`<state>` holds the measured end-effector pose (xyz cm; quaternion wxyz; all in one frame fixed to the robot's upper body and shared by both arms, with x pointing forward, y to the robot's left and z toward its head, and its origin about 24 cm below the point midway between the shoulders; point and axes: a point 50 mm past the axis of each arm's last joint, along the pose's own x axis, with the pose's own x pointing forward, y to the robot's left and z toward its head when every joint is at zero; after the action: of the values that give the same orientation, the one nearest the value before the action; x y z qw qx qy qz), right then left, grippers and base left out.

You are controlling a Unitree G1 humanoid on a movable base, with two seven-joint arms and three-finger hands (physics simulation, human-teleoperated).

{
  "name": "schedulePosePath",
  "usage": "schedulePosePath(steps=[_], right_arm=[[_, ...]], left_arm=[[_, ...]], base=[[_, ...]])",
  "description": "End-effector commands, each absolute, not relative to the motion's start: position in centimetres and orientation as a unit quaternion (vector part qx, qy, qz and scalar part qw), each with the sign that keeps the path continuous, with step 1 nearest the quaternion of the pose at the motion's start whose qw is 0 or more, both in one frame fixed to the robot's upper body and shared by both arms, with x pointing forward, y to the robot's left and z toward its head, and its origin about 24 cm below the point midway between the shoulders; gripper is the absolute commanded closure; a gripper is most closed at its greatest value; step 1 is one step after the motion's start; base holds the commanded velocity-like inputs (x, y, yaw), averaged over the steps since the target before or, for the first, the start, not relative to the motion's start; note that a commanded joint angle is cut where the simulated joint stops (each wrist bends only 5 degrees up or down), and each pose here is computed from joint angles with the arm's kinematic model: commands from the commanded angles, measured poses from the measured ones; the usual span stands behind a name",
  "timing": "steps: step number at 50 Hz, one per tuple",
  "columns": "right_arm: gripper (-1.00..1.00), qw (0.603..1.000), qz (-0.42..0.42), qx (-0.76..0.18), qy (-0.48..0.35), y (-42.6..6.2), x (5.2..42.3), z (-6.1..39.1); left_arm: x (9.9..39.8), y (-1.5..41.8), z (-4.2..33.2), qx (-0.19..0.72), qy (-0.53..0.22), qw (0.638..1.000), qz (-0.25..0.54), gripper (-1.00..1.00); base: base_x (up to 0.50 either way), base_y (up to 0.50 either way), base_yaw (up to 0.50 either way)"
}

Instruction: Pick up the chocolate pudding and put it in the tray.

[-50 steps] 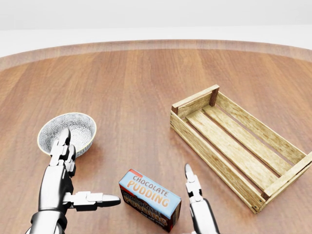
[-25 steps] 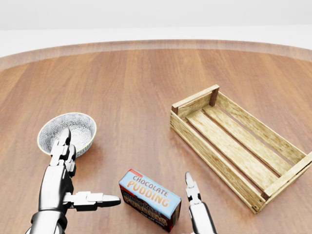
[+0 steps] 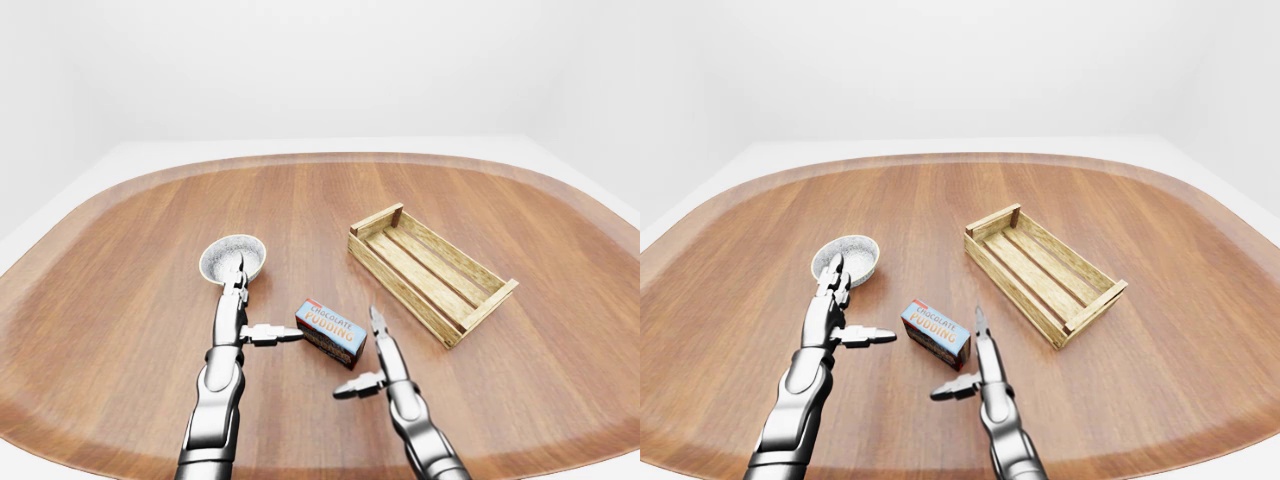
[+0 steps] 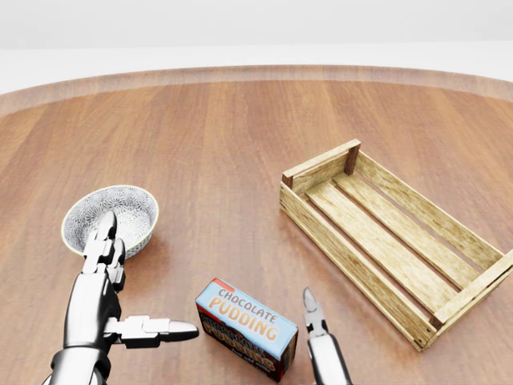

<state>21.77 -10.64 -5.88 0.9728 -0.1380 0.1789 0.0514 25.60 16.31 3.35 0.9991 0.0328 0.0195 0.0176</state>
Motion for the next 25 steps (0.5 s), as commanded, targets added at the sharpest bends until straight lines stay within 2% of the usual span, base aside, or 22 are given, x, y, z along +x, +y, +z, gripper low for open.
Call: schedulePosePath(steps=[1,16,17,18,19,25], right_arm=[[-1.00,0.973,0.054,-0.142,0.173,-10.20,22.42,-5.65],[-0.97,0.972,0.052,-0.150,0.175,-10.08,23.16,-5.75],[-0.35,0.971,0.052,-0.152,0.176,-10.09,23.14,-5.77],[0.90,0.971,0.052,-0.153,0.175,-10.10,23.12,-5.76],[1.00,0.972,0.054,-0.151,0.174,-10.06,23.11,-5.71],[1.00,0.971,0.053,-0.151,0.178,-10.11,23.09,-5.85]], left_arm=[[25.56,15.92,2.81,0.039,0.035,0.999,0.002,-1.00],[25.57,15.93,2.89,0.039,0.035,0.999,0.002,-1.00],[25.57,15.93,2.89,0.039,0.035,0.999,0.002,-1.00],[25.57,15.93,2.89,0.039,0.035,0.999,0.002,-1.00],[25.57,15.93,2.89,0.039,0.035,0.999,0.002,-1.00],[25.57,15.92,2.89,0.039,0.035,0.999,0.002,-1.00]], base=[[0.00,0.00,0.00],[0.00,0.00,0.00],[0.00,0.00,0.00],[0.00,0.00,0.00],[0.00,0.00,0.00],[0.00,0.00,0.00]])
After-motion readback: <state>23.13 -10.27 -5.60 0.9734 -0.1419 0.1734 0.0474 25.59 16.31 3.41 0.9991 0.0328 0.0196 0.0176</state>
